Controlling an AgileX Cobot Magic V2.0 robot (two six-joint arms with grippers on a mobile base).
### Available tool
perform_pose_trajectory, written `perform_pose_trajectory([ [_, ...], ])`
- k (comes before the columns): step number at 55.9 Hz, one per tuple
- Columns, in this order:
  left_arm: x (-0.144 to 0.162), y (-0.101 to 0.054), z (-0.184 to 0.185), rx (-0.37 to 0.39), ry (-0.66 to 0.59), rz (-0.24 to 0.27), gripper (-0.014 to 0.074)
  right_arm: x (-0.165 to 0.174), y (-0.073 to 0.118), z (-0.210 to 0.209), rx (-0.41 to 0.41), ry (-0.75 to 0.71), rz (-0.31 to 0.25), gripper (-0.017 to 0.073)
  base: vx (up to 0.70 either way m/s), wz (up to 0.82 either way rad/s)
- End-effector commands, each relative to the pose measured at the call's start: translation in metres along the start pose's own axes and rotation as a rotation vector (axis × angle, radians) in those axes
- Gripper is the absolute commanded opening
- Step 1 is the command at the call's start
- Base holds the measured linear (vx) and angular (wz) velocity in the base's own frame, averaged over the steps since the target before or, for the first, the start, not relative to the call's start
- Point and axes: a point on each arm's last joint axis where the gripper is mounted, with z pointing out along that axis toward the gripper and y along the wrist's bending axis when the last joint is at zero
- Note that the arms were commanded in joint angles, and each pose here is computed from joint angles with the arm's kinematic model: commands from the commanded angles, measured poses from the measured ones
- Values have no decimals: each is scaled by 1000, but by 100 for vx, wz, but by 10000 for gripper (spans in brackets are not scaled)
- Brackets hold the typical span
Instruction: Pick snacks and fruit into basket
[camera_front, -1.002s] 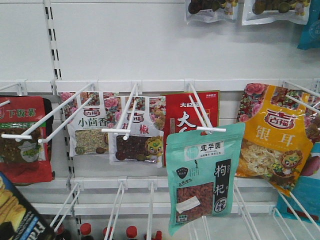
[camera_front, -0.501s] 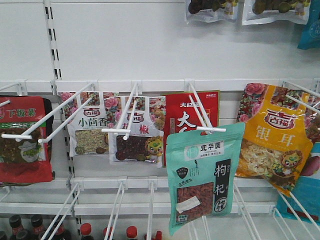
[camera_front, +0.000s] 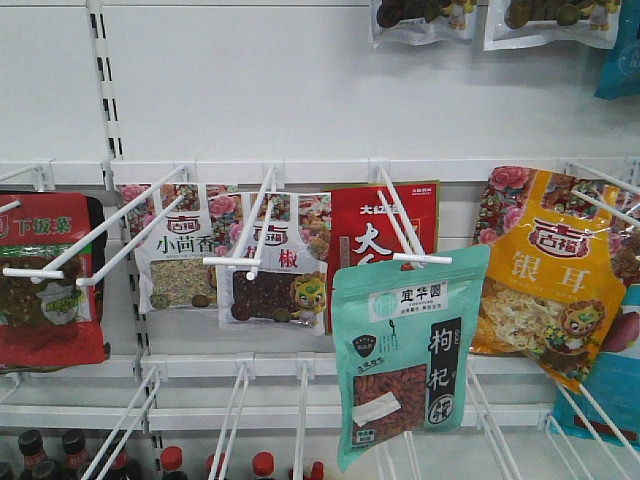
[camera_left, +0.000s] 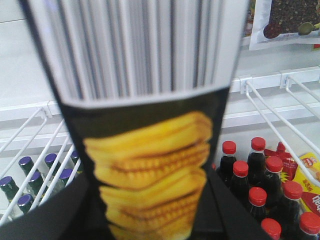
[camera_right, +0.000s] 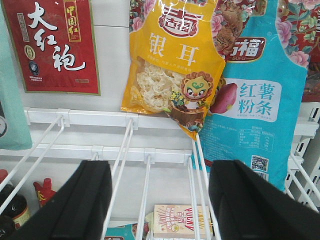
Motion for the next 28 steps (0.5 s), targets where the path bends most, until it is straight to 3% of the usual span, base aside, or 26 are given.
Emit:
perform_pose_trajectory([
  [1, -21, 0, -4, 11, -135, 0, 127, -17, -1, -1, 7, -105, -16, 491, 0, 0],
  [28, -21, 0, -4, 11, -135, 0, 127, -17, -1, -1, 7, -105, -14, 491, 0, 0],
])
